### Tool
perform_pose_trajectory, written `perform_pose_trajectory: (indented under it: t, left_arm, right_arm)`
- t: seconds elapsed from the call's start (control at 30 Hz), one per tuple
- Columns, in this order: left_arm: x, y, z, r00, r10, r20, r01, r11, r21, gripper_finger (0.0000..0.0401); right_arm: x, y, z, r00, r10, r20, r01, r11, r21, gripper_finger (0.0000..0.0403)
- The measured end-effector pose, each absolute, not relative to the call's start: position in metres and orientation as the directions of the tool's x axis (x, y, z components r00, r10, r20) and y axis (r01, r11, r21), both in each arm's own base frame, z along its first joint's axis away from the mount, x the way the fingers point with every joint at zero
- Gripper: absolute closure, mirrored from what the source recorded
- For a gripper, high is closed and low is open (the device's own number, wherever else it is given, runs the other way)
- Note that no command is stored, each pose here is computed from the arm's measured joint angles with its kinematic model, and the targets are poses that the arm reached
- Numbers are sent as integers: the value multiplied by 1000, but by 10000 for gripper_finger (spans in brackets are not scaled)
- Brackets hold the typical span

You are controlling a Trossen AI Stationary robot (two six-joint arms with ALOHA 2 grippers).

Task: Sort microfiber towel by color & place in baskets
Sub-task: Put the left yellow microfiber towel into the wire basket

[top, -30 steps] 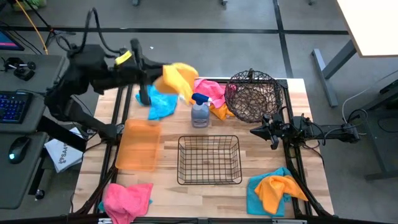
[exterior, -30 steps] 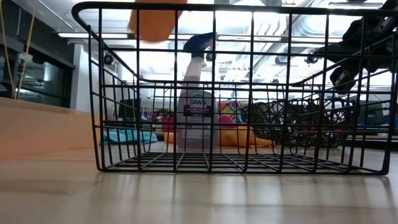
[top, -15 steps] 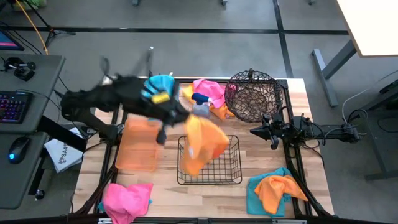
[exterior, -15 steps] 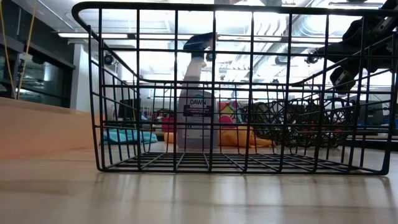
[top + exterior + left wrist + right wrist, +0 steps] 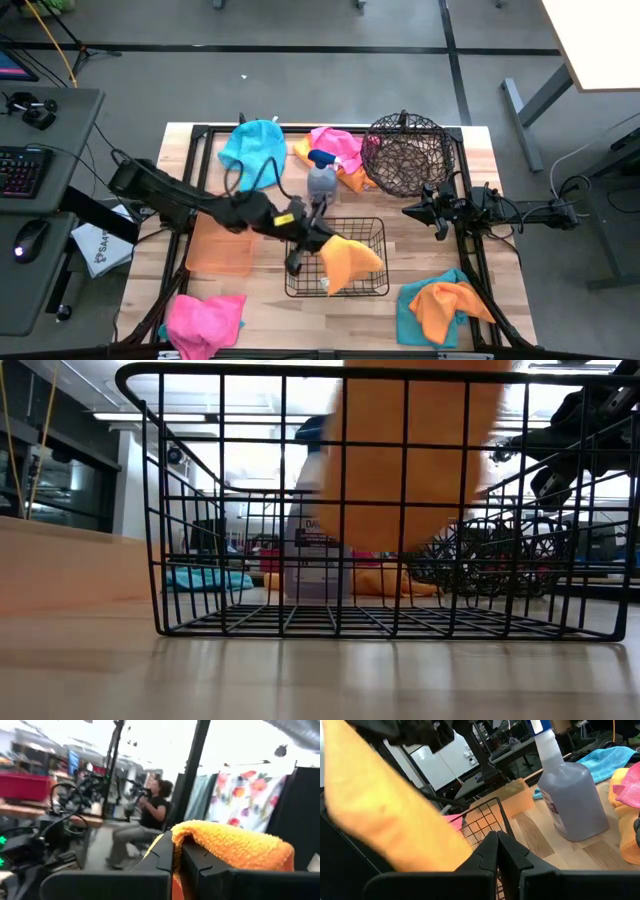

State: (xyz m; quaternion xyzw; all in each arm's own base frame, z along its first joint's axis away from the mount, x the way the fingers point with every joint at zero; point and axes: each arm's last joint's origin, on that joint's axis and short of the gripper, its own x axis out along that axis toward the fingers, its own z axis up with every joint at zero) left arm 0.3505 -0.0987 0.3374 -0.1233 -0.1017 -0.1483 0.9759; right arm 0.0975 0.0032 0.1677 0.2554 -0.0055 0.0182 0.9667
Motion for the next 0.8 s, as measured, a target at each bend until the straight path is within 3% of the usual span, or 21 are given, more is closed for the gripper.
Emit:
perform_pose_trajectory:
  t: [0.17,0.33,0.5,0.67,0.8]
  left_arm:
    - [360,-96,304,983,-181,-27,174,969,-178,400]
    - [350,-87,286,939,-157,-307,125,985,-123,385]
    - [337,-88,275,838,-257,-481,190,964,-184,316]
    - [333,-100,278,764,-390,-513,281,918,-280,231]
    - [333,-104,294,748,-405,-526,309,914,-264,177]
  right_arm:
    - [98,3,168,999,32,20,-38,869,493,402]
    - [98,3,168,999,32,20,-38,869,493,402]
    - [98,3,168,999,32,20,-38,869,493,402]
    - [98,3,168,999,33,20,-38,869,494,402]
    - [98,3,168,999,32,20,-38,869,493,402]
